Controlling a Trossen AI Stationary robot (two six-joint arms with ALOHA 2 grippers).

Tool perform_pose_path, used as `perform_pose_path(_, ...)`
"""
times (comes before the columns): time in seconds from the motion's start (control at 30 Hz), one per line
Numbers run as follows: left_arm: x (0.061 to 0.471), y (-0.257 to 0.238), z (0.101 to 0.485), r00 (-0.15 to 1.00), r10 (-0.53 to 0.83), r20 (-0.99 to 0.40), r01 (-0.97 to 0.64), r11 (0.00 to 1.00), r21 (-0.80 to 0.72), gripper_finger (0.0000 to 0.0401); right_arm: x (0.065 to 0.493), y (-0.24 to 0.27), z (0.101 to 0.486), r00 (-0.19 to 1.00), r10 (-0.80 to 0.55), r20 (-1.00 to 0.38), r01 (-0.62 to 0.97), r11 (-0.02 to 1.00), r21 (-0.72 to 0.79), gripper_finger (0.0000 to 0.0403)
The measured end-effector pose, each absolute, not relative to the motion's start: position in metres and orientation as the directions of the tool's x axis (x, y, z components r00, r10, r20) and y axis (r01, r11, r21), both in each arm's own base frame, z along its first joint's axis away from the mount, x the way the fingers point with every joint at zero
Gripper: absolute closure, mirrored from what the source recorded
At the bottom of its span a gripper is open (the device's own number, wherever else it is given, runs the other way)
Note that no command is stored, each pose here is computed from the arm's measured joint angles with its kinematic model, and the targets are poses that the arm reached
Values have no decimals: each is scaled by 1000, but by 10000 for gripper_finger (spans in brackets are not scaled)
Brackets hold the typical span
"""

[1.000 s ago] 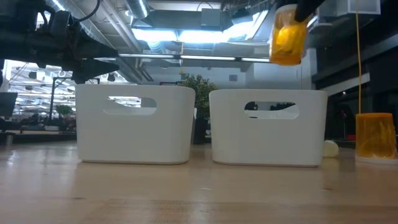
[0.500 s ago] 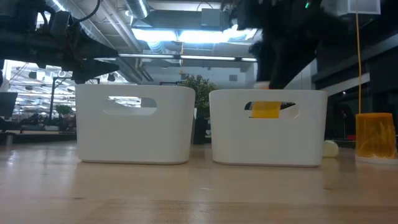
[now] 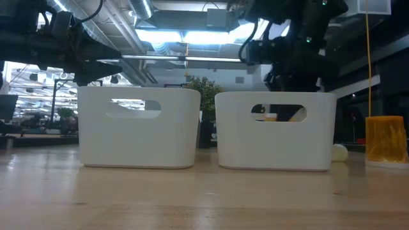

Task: Pick and place medicine bottles into bin by pill shape (circle, oval)
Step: Put the orange capsule bottle into the right white bin

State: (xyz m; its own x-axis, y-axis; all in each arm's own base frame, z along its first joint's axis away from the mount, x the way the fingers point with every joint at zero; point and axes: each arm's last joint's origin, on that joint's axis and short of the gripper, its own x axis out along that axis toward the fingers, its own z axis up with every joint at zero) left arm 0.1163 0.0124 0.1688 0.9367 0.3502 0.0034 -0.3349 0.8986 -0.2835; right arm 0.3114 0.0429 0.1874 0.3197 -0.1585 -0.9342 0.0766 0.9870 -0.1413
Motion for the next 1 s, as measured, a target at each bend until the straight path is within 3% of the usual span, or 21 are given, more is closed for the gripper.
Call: perform_pose_path(1.0,116,12,169,937,350,3,-335,899,-283,146,318,44,190,389,-148,-909,85,989,-124,162)
